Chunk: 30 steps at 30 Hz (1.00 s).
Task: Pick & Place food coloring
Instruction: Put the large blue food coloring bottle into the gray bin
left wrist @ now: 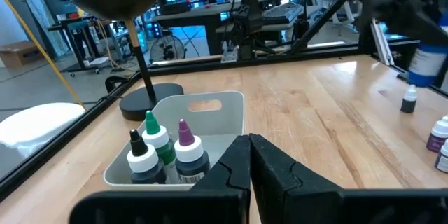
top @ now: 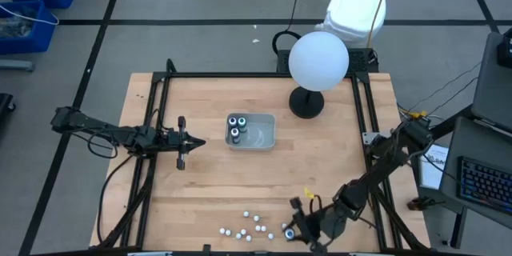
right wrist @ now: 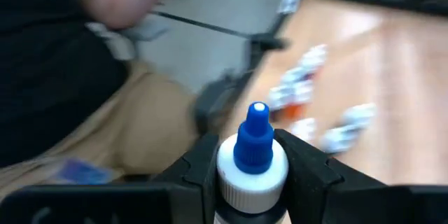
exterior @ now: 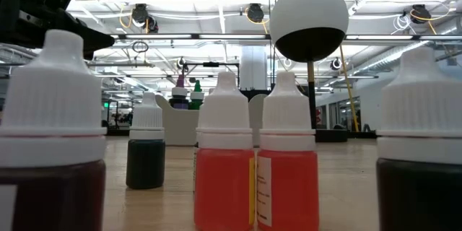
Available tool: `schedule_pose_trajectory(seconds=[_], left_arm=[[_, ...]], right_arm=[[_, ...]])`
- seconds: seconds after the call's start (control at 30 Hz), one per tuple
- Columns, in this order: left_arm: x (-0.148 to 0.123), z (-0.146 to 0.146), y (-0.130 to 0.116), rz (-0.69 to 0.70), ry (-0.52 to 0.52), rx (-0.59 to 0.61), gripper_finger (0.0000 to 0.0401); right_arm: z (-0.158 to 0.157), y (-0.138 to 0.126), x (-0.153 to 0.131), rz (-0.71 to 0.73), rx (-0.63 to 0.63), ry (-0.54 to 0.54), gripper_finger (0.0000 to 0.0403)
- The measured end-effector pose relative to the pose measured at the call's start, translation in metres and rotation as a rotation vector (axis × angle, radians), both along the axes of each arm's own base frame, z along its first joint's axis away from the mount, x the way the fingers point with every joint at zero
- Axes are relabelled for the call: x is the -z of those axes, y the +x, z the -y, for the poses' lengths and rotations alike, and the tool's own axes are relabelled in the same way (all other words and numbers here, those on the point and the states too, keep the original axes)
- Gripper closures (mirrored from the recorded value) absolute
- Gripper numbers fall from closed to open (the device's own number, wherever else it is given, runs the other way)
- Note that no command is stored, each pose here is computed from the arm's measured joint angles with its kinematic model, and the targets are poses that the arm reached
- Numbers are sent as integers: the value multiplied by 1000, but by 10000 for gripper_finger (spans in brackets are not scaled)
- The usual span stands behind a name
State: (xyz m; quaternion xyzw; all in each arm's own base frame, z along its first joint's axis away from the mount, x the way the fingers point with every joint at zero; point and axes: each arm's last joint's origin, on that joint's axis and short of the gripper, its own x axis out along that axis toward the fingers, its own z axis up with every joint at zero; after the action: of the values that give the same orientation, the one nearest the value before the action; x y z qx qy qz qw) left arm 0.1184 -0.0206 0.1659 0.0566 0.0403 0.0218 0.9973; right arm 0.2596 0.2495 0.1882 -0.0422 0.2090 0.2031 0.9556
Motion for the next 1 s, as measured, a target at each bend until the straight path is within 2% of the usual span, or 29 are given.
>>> schedule_pose_trajectory(seconds=[0.07,0.23,0.47,0.6,0.7,0.93,1.0], left_arm=[[0,0,0,0,0,0,391],[0,0,0,0,0,0,391],[0,0,0,0,8,0,391],[0,0,0,-1,23,0,391],[0,0,0,-1,29,1,391],[0,0,0,-2,29,1,391],[0,0,0,-2,29,1,391]], right_arm=[[9,5,-17,37,40,-51,295],[40,19,-57,199,96,-88,295],[89,32,-87,283,208,-151,295],[120,51,-89,330,288,-206,295],[144,64,-84,334,298,-255,295],[203,92,-63,290,471,-273,295],[213,100,-53,282,461,-250,295]])
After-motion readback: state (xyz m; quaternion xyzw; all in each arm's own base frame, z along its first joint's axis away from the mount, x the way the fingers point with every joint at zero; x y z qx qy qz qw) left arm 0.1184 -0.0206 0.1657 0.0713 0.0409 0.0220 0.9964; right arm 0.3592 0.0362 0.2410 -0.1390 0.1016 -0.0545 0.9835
